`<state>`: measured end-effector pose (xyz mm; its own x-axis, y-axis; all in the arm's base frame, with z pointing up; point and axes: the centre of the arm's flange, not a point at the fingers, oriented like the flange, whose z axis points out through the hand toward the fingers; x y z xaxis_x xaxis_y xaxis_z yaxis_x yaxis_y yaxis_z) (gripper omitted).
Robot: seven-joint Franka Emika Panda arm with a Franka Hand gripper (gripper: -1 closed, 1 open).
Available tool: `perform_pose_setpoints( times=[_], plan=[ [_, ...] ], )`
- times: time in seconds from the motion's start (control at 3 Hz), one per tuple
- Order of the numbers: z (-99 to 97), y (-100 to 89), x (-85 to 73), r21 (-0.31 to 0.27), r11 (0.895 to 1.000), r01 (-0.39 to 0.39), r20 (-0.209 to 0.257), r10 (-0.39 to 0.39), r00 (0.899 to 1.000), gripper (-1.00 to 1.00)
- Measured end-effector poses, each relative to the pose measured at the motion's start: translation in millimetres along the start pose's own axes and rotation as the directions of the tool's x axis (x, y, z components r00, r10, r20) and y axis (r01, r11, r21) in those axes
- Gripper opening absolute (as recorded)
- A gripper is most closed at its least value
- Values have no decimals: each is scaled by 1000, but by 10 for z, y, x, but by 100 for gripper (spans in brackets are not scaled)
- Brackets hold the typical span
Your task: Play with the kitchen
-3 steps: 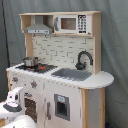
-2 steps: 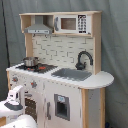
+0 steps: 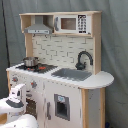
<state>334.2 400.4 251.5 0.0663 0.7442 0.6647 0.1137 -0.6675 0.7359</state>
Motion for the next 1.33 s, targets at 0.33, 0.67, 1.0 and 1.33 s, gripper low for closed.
perform_pose_setpoints(
  times=[0.33,0.67,1.0,1.33],
  plan=[
    [0,0,0,0,1000,0,0,0,1000,-100],
    [-32,12,43,-25,1000,-4,22,5,1000,-100],
    [-130,-39,88,-55,998,-5,56,8,998,-100],
    [-240,-101,142,-82,997,-13,85,20,996,-100]
  ],
)
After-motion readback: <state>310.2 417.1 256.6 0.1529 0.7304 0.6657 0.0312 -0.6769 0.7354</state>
